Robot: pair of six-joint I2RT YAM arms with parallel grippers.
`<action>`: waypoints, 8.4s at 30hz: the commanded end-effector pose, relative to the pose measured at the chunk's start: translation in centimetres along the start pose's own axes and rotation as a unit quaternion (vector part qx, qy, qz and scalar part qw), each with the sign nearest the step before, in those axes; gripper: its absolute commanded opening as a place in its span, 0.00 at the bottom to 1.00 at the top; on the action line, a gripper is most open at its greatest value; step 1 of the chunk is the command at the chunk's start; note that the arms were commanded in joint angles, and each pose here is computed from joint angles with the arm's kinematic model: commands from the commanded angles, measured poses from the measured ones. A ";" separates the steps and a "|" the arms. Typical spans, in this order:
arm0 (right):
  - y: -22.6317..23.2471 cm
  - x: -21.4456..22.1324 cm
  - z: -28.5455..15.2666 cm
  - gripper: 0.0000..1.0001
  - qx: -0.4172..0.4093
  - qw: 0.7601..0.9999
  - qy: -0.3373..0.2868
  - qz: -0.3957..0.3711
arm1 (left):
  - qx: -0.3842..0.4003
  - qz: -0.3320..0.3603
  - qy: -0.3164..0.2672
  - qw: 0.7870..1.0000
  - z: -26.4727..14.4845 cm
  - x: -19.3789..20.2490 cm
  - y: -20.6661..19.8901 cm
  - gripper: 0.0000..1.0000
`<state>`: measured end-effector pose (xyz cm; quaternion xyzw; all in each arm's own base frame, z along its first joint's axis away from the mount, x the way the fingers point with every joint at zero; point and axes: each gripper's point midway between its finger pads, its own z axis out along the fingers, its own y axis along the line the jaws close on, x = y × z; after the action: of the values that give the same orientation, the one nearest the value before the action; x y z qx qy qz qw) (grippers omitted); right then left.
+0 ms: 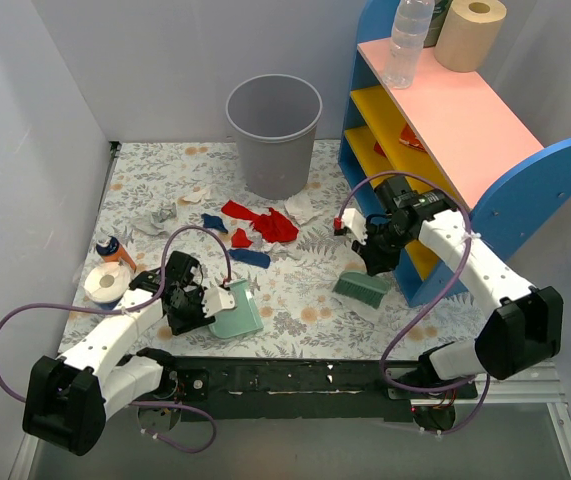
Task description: Sweep away the paper scraps from the table
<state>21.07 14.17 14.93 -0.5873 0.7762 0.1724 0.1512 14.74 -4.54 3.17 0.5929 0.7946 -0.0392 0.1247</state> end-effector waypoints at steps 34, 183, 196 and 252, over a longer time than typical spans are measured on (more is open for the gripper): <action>-14.0 -21.1 -3.3 0.01 0.226 0.944 -0.230 0.065 | -0.054 -0.085 0.115 0.988 -5.3 0.5 3.3 0.00; -8.9 -31.0 -3.6 0.01 0.171 0.934 -0.314 -0.006 | -0.107 -0.188 -0.117 0.969 -1.7 -10.5 9.9 0.00; -11.1 -28.4 -6.8 0.01 0.243 0.921 -0.304 0.008 | -0.128 -0.207 -0.142 0.959 -4.5 -11.8 11.4 0.00; -5.5 -13.7 -2.8 0.01 0.150 0.942 -0.274 0.125 | -0.551 -0.056 -0.186 0.812 -27.0 -26.1 44.2 0.00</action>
<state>29.48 22.90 21.07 -0.3870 0.8068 0.2154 0.3910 58.57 -11.95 32.96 0.3263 0.7599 0.1747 0.5344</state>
